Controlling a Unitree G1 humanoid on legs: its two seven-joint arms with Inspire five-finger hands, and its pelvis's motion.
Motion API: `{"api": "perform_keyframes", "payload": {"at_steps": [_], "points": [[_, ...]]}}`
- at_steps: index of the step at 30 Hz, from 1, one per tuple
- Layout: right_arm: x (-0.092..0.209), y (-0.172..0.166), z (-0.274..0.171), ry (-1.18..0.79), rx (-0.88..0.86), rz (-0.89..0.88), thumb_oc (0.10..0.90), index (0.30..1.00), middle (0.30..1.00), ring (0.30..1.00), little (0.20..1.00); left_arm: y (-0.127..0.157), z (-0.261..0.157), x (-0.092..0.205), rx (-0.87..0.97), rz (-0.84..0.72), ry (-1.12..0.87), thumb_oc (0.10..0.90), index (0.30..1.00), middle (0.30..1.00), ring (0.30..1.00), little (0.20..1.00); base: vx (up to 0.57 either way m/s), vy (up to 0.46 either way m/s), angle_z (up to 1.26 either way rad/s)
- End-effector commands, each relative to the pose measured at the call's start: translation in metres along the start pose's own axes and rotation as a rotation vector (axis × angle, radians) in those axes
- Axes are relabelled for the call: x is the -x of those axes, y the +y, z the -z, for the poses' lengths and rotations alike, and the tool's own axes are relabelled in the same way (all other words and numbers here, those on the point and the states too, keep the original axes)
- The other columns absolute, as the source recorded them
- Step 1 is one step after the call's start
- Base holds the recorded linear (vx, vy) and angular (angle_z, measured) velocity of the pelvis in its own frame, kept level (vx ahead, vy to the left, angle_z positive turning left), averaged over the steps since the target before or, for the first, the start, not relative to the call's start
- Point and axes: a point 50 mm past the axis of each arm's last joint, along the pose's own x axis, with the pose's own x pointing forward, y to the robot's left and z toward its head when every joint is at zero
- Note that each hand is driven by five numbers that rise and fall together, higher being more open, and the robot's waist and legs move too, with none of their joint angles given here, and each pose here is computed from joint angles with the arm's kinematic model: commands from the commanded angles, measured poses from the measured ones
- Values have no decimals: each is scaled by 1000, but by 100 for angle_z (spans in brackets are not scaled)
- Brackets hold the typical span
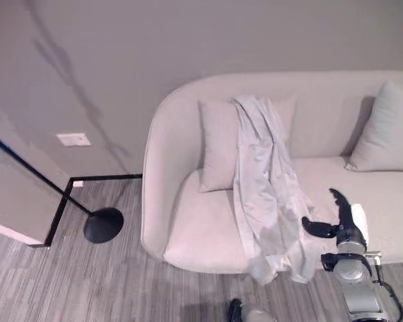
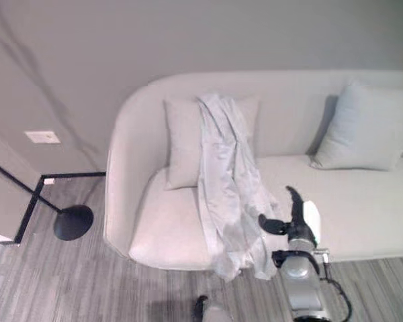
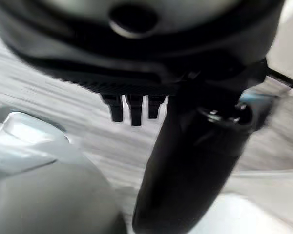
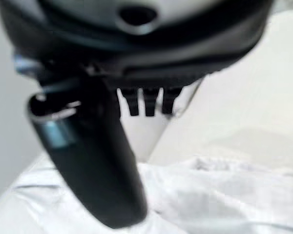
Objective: Hang the clothes on the sofa on the clothes rack.
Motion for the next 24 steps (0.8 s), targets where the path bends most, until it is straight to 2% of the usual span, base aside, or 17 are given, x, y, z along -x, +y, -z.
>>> {"api": "perform_keyframes", "payload": {"at_steps": [1, 4, 5, 7, 8, 11, 15, 21, 24], "points": [[-1, -32, 5, -7, -24, 189, 800, 900, 900, 900, 900, -17, -18, -1, -102, 32, -66, 800, 900, 900, 900, 900, 80, -253, 89], [3, -35, 28, 93, 22, 205, 800, 900, 900, 900, 900, -16, -23, -2, -129, 21, -79, 800, 900, 900, 900, 900, 132, -46, 145], [11, -25, 45, 169, -1, 183, 800, 900, 900, 900, 900, -9, -2, -1, -141, -4, 6, 800, 900, 900, 900, 900, 182, 145, 92], [13, -20, 49, 189, -18, 166, 800, 900, 900, 900, 900, -6, 3, 0, -128, -11, 25, 800, 900, 900, 900, 900, 132, 109, 16], [15, -4, 54, 219, -81, 98, 800, 900, 900, 900, 900, 3, 10, 0, -80, -42, 64, 800, 900, 900, 900, 900, 36, 95, -27], [10, 22, 57, 266, -121, 3, 800, 900, 900, 900, 900, 7, 4, -2, -47, -62, 42, 800, 900, 900, 900, 900, -5, 85, -60], [9, 44, 54, 284, -177, -81, 800, 900, 900, 900, 900, 7, -7, -4, -55, -64, 10, 800, 900, 900, 900, 900, -6, 40, 40], [10, 80, 58, 353, -108, -224, 800, 900, 900, 900, 900, -7, -46, -6, -137, -27, -152, 800, 900, 900, 900, 900, -59, 32, 14], [5, 92, 57, 381, 30, -172, 800, 900, 900, 900, 900, -23, -75, -2, -295, -54, -330, 800, 900, 900, 900, 900, -135, 46, 17]]}}
